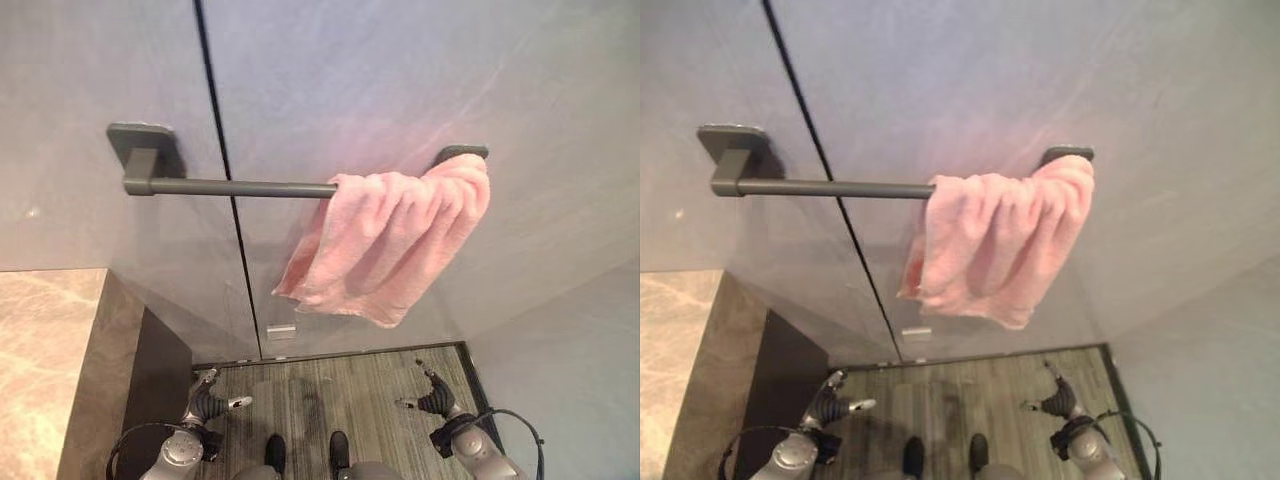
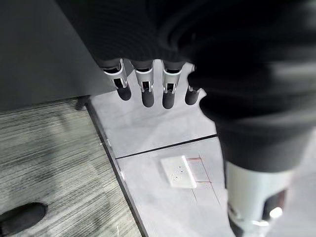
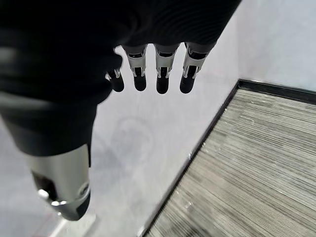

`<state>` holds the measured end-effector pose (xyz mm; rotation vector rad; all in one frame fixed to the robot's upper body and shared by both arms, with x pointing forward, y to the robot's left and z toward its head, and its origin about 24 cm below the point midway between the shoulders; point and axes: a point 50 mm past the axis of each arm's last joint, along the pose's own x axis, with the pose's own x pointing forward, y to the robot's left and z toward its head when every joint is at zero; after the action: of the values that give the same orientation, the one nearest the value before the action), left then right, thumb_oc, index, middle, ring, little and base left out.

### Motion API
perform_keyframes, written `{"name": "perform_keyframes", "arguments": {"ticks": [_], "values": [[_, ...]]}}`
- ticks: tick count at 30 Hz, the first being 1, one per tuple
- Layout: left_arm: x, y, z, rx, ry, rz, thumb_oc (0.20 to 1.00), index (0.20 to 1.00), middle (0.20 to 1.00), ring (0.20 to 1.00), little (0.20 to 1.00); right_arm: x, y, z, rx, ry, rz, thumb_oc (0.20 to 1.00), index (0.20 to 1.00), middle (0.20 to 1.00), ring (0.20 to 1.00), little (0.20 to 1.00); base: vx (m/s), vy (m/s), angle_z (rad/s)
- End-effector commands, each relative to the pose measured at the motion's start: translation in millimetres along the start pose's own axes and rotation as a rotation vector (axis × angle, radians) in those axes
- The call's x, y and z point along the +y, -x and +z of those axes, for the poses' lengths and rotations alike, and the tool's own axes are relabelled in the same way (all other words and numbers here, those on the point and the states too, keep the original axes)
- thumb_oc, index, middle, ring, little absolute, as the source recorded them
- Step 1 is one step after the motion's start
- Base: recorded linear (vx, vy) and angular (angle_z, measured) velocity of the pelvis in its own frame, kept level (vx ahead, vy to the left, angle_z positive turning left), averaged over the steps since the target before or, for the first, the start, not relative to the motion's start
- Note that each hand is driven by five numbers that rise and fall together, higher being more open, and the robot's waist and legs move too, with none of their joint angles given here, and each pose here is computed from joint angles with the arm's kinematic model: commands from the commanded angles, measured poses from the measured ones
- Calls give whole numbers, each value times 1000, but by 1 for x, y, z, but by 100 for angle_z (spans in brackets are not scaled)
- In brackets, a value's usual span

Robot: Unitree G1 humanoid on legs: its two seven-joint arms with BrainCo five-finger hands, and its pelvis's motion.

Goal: Put brush and paste in cup on sink, flatten towel.

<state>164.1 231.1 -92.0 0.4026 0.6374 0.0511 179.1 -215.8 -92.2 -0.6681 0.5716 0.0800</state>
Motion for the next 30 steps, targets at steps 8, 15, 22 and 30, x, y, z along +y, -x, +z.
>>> {"name": "perform_keyframes", "arguments": {"ticks": [8, 15, 22, 30], "values": [[31, 10, 44, -234, -25, 19, 1000, 1000, 1000, 1000, 1000, -59, 5, 26, -169, -138, -207, 1000, 1000, 1000, 1000, 1000, 40, -17, 6], [59, 31, 91, -441, 33, -57, 1000, 1000, 1000, 1000, 1000, -99, 11, 59, -353, -253, -222, 1000, 1000, 1000, 1000, 1000, 14, 6, -1], [77, 53, 132, -572, -6, -247, 1000, 1000, 1000, 1000, 1000, -125, 15, 94, -511, -328, -13, 1000, 1000, 1000, 1000, 1000, 9, 4, 0], [67, 50, 168, -654, -73, -360, 1000, 1000, 1000, 1000, 1000, -122, 5, 136, -587, -297, 150, 1000, 1000, 1000, 1000, 1000, 0, 0, 0]]}}
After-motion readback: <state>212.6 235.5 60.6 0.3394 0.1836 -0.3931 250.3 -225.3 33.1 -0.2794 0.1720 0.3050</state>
